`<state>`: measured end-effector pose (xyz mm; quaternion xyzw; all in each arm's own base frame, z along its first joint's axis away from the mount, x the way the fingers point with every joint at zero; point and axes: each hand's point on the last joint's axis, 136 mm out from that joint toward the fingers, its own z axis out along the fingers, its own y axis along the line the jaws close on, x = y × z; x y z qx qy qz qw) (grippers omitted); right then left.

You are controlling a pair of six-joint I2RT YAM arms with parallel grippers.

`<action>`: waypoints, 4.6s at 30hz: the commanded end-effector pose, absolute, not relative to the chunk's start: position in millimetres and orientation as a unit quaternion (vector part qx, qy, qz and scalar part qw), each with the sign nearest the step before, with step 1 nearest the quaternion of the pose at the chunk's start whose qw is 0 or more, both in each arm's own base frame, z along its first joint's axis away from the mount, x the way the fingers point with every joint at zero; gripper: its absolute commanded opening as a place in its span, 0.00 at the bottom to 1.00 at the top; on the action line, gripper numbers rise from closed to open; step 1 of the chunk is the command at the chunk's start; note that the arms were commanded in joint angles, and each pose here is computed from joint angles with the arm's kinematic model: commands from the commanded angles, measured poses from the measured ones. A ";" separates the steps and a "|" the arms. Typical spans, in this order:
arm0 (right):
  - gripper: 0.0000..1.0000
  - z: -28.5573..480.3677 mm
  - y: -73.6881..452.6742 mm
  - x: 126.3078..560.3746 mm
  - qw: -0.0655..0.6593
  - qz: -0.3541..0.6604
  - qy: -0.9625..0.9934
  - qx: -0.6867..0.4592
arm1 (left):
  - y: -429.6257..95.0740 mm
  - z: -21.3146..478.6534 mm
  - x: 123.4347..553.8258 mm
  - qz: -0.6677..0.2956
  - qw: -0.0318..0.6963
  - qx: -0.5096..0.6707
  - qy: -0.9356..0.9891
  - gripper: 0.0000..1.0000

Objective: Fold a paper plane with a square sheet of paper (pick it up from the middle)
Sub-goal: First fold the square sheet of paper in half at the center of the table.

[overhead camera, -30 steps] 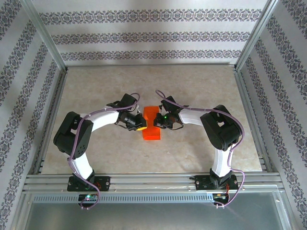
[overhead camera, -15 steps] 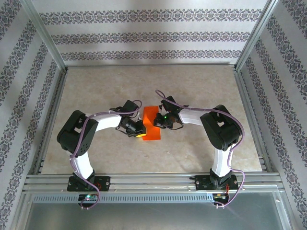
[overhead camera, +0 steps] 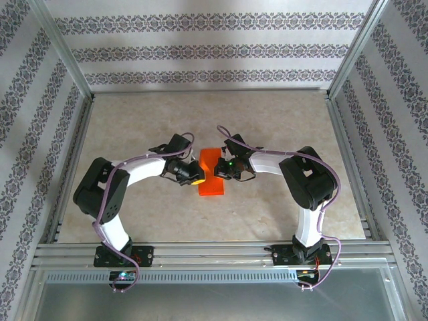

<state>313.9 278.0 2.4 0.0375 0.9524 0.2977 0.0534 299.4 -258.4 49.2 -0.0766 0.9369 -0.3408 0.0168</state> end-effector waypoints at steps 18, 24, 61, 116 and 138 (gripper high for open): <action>0.06 -104.1 183.4 227.8 -0.081 0.061 0.990 0.098 | -210.8 8.1 205.9 -0.227 -0.109 -0.024 0.968 0.14; 0.05 -104.4 184.8 227.9 -0.081 0.062 0.990 0.097 | -236.5 52.6 246.1 -0.286 -0.020 -0.034 0.957 0.14; 0.05 -107.7 181.8 215.7 -0.093 0.062 0.989 0.097 | -249.4 57.8 337.4 -0.307 0.077 -0.083 0.945 0.14; 0.05 -110.5 158.6 195.8 -0.110 0.019 0.990 0.085 | -209.5 10.8 412.7 -0.311 0.108 -0.123 0.936 0.14; 0.05 -111.7 158.8 195.0 -0.113 0.019 0.990 0.083 | -256.3 54.9 421.6 -0.385 0.123 -0.079 0.911 0.14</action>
